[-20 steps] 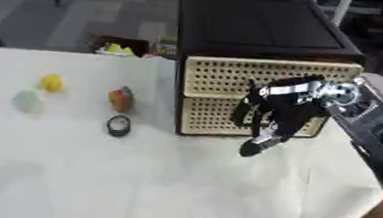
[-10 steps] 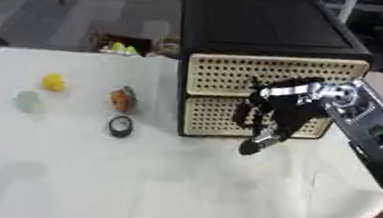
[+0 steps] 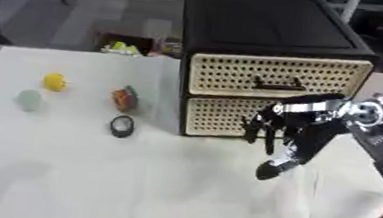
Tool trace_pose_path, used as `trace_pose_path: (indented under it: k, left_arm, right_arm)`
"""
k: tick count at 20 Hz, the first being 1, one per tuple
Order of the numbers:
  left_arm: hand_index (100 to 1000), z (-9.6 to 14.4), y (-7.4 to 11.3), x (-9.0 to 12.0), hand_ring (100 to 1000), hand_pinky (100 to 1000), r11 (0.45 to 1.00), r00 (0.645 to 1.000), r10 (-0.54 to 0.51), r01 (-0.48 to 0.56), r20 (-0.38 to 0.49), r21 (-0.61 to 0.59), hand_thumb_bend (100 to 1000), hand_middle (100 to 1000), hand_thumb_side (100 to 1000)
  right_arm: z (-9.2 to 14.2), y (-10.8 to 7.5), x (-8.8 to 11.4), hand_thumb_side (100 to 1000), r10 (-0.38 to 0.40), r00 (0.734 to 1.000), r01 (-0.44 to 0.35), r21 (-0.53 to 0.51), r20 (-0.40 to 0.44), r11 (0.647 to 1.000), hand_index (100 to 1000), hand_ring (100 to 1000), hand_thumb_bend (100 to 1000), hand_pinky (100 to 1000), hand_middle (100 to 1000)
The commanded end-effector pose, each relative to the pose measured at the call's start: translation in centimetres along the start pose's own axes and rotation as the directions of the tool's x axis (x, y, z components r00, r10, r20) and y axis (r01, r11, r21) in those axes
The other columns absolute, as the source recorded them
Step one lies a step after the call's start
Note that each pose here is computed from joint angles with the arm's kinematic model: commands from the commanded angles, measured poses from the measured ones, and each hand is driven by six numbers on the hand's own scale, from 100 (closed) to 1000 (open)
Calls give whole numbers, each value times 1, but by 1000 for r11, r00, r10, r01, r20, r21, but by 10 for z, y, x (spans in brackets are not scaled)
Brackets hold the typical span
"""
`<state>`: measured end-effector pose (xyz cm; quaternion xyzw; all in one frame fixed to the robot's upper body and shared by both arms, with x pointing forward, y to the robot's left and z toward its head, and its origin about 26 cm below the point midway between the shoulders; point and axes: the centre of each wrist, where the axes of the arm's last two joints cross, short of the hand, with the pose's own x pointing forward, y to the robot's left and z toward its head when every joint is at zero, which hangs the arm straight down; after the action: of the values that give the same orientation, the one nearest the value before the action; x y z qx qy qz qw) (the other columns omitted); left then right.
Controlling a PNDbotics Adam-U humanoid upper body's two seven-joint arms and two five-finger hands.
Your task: Pick up objects from table and place into drawer.
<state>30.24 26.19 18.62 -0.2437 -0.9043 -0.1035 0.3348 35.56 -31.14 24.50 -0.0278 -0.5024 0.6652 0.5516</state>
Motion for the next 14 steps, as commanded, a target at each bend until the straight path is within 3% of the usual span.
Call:
trace_pose_path:
  k: [1, 3, 5, 6, 7, 8, 9, 10, 11, 13, 14]
  left_arm:
    - [714, -5, 1, 8, 702, 602, 1000, 1000, -13, 13, 23, -4, 100, 617, 1000]
    - [715, -4, 2, 8, 701, 603, 1000, 1000, -12, 12, 22, 2, 100, 617, 1000]
    - [715, -4, 3, 9, 701, 603, 1000, 1000, -10, 10, 21, 8, 100, 617, 1000]
    - [716, -4, 3, 9, 701, 604, 1000, 1000, -9, 9, 22, 10, 100, 618, 997]
    - [716, -4, 3, 9, 701, 604, 1000, 1000, -8, 8, 23, 12, 100, 618, 997]
    - [717, -3, 3, 9, 701, 604, 1000, 1000, -7, 7, 25, 15, 100, 618, 993]
    - [717, -3, 4, 10, 701, 605, 1000, 1000, -6, 6, 27, 16, 100, 618, 992]
    - [719, -3, 4, 10, 702, 605, 1000, 1000, -6, 5, 30, 17, 100, 619, 989]
    - [719, -4, 4, 10, 702, 605, 1000, 999, -5, 4, 33, 16, 100, 619, 988]
    - [721, -4, 5, 11, 702, 606, 1000, 999, -5, 4, 41, 15, 100, 620, 983]
    - [721, -4, 5, 11, 702, 606, 1000, 999, -4, 4, 44, 15, 100, 620, 983]
  right_arm:
    - [24, -6, 14, 376, 73, 997, -73, -30, 1, 997, 765, 574, 701, 182, 699]
    - [32, -4, 18, 410, 98, 995, -97, -48, 23, 994, 752, 564, 714, 145, 682]
    - [41, -5, 26, 504, 138, 989, -131, -112, 57, 985, 733, 523, 726, 100, 620]
    - [47, -6, 31, 651, 168, 983, -154, -169, 72, 974, 708, 497, 713, 100, 588]
    - [51, -6, 35, 672, 185, 978, -157, -234, 101, 960, 706, 492, 708, 100, 584]
    - [55, -7, 40, 882, 203, 971, -153, -314, 131, 937, 687, 463, 645, 100, 560]
    - [58, -7, 44, 944, 218, 964, -144, -393, 151, 908, 682, 458, 620, 100, 556]
    - [62, -8, 49, 1000, 245, 958, -147, -473, 152, 869, 675, 441, 449, 100, 554]
    - [63, -7, 54, 1000, 260, 952, -132, -549, 160, 825, 674, 437, 419, 100, 553]
    - [64, -5, 63, 765, 285, 940, -86, -683, 185, 726, 672, 419, 434, 100, 555]
    - [62, -3, 65, 765, 292, 937, -65, -725, 192, 686, 672, 419, 434, 100, 555]
